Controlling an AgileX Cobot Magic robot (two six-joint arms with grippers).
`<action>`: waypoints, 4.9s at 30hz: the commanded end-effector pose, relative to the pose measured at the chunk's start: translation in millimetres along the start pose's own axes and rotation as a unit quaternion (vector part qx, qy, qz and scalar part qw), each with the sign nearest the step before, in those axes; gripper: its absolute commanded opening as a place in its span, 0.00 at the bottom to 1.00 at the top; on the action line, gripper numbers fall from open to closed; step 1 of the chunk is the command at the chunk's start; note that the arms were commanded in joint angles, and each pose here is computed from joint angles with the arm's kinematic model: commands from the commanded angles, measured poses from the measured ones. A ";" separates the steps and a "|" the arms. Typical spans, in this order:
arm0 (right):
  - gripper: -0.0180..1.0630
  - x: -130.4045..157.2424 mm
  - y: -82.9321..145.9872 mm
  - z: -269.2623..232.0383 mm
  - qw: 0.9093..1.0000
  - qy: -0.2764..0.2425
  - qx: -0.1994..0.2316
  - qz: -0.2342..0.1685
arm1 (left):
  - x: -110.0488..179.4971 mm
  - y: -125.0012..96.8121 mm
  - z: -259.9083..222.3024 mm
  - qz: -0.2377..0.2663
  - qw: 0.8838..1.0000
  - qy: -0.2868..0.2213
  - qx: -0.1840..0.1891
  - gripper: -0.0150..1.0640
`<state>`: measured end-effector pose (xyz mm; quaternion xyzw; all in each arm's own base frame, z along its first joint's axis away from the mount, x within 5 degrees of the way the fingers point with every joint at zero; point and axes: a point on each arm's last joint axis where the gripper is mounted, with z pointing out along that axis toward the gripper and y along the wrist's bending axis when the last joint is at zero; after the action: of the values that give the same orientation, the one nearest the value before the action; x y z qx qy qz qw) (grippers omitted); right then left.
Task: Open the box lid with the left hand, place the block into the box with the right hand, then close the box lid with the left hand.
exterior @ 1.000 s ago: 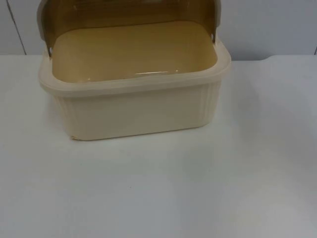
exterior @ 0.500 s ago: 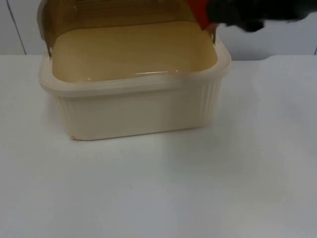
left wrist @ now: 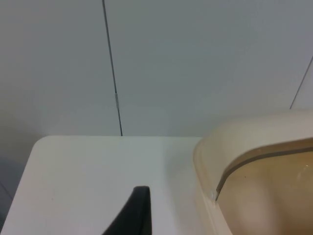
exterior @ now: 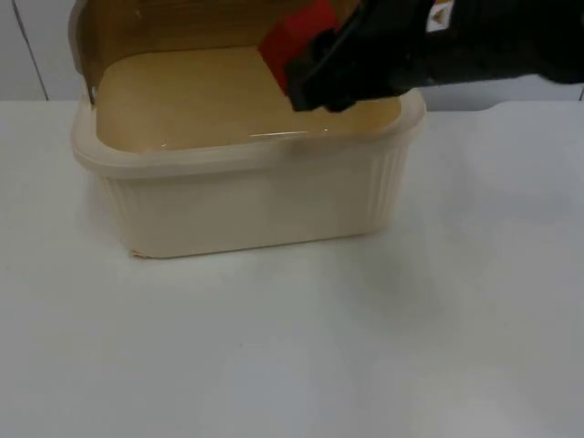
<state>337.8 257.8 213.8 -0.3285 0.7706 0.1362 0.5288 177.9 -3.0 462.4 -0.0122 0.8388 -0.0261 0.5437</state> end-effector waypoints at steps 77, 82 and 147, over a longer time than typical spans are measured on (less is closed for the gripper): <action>0.97 -22.5 -176.4 -278.0 0.919 0.037 0.353 0.173 | 3.1 1.5 -0.1 0.007 1.000 0.014 -0.010 0.98; 0.97 -41.7 -150.9 -317.7 0.921 0.001 0.361 0.147 | 2.9 1.1 -0.1 0.005 1.000 0.013 -0.007 0.98; 0.97 -56.4 -98.9 -345.2 0.944 -0.038 0.268 0.190 | -41.2 -112.3 229.0 0.551 0.831 -0.050 0.059 0.98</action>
<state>166.3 11.6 416.5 -0.0160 0.8069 0.0344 0.5895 396.1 -113.2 415.9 0.4526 0.7025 0.1939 0.5138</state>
